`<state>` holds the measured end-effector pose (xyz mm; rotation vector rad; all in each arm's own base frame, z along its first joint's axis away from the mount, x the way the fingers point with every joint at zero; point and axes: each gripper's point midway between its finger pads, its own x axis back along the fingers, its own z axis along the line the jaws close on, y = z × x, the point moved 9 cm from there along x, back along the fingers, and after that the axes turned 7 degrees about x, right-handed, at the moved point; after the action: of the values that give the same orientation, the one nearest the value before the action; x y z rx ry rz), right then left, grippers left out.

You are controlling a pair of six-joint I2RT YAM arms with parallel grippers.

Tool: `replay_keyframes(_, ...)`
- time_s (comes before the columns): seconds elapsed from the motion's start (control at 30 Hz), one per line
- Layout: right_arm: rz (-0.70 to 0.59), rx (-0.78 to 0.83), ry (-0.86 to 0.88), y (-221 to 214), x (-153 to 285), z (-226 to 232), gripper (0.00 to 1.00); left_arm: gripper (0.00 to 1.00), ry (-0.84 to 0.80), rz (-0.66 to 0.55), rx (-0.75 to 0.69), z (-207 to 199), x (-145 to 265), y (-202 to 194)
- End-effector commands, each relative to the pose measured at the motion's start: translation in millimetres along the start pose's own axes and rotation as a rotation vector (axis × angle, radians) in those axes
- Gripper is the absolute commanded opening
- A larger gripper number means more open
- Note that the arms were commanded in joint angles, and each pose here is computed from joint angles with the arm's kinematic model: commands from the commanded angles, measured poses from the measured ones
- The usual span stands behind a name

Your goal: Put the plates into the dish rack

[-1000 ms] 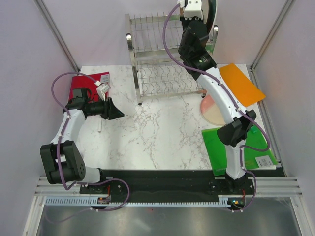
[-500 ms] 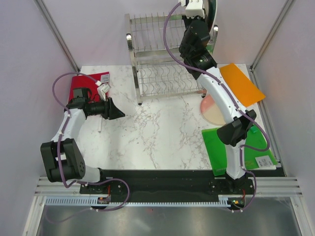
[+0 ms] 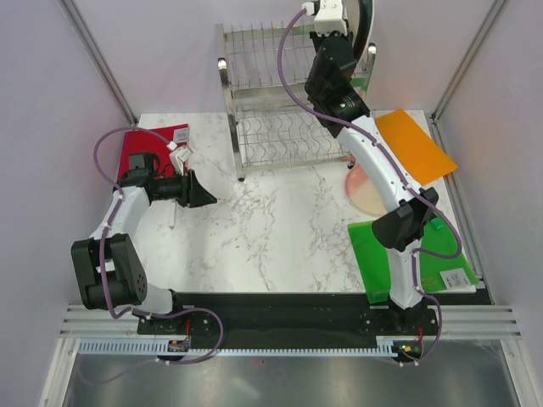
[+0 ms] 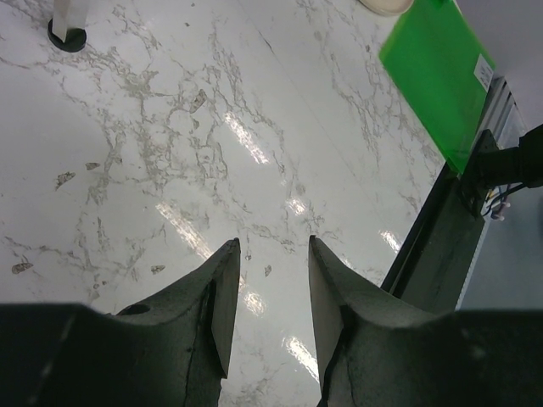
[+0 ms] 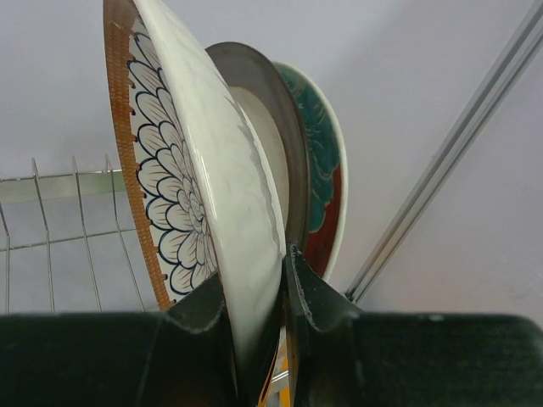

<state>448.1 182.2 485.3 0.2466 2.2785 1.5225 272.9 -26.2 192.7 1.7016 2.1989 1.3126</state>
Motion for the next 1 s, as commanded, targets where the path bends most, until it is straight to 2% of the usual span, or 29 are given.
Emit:
replay_keyframes(0.0, -0.062, -0.079, -0.051, 13, -6, -6, 0.00, 0.45, -0.031, -0.011, -0.014, -1, -2, 1)
replay_keyframes(0.47, -0.005, -0.064, -0.117, -17, -31, -2, 0.00, 0.45, -0.038, 0.000, 0.028, 6, -6, 4)
replay_keyframes(0.57, -0.004, -0.055, -0.112, -22, -35, -1, 0.17, 0.45, -0.041, 0.000, 0.034, 7, -7, 6)
replay_keyframes(0.6, -0.008, -0.057, -0.109, -22, -35, 0, 0.28, 0.45, -0.041, 0.000, 0.037, 7, -7, 7)
replay_keyframes(0.7, -0.027, -0.074, -0.120, -19, -37, -2, 0.42, 0.45, -0.046, 0.001, 0.044, 6, -8, 7)
replay_keyframes(0.8, -0.055, -0.098, -0.133, -11, -37, -8, 0.49, 0.45, -0.042, -0.002, 0.037, 4, -7, 8)
replay_keyframes(0.97, -0.076, -0.121, -0.141, 0, -32, -20, 0.50, 0.46, -0.043, -0.010, 0.029, -1, -4, 9)
